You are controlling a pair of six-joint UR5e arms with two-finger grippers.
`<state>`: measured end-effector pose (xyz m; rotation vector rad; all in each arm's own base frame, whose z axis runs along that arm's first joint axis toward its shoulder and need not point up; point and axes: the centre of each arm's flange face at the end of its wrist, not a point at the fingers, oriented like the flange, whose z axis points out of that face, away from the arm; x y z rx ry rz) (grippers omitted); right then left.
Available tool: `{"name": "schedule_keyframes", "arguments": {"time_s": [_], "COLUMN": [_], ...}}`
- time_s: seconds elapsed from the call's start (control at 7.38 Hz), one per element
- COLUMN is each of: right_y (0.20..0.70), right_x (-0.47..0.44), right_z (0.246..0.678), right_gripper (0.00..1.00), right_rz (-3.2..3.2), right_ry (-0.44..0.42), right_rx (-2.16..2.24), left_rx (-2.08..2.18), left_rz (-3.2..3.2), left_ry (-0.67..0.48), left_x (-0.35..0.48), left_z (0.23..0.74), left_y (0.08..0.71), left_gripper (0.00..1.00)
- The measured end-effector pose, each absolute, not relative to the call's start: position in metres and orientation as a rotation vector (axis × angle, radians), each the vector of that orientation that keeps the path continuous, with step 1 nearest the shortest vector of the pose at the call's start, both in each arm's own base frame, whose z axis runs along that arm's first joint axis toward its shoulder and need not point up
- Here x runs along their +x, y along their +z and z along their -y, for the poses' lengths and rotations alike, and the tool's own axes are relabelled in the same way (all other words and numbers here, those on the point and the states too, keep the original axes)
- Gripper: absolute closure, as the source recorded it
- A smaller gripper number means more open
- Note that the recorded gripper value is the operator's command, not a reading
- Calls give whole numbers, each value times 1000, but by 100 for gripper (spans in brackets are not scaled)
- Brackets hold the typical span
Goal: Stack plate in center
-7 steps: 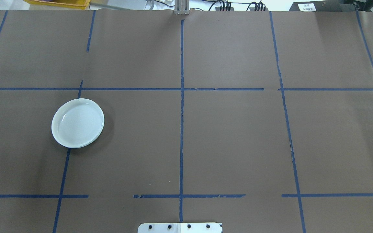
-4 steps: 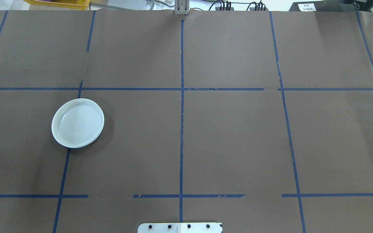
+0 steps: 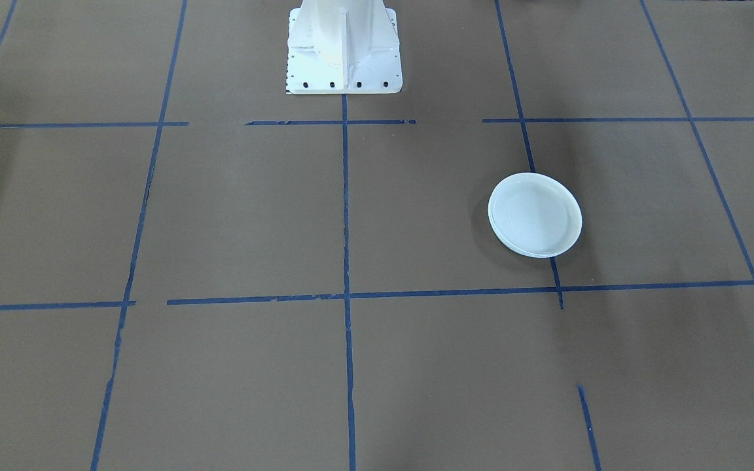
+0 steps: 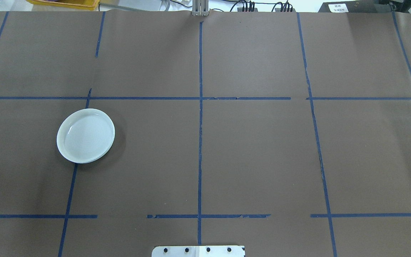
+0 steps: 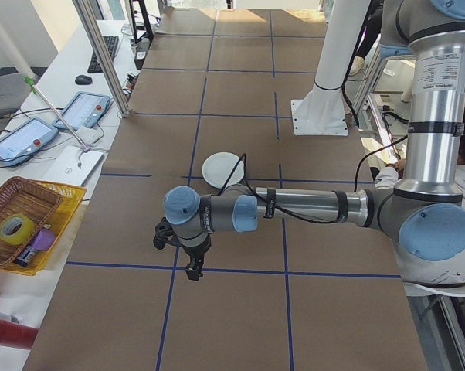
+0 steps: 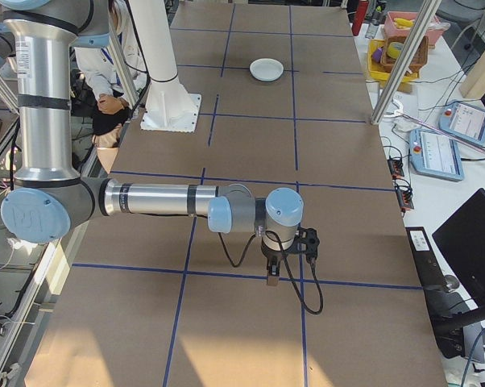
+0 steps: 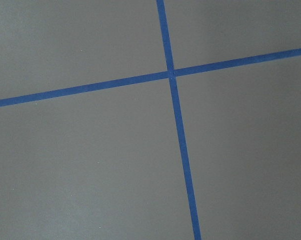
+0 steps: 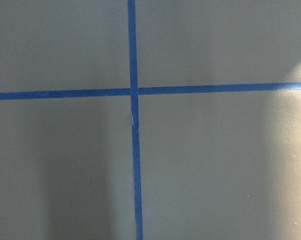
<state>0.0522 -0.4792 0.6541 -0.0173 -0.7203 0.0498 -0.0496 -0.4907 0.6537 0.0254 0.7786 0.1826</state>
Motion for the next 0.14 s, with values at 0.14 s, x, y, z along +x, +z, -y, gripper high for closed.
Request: {"name": "schedule_keyframes", "arguments": {"time_s": [0.14], "right_y": [654], "right_x": [52], "right_z": [479], "right_gripper": [0], "right_rz": [720], "right_ry": [50], "right_rx": [-17], "left_rx": [28], "left_rz": [-778], "left_ry": [183], "left_x": [-50], "left_z": [492], "left_y": [652], "left_gripper": [0]}}
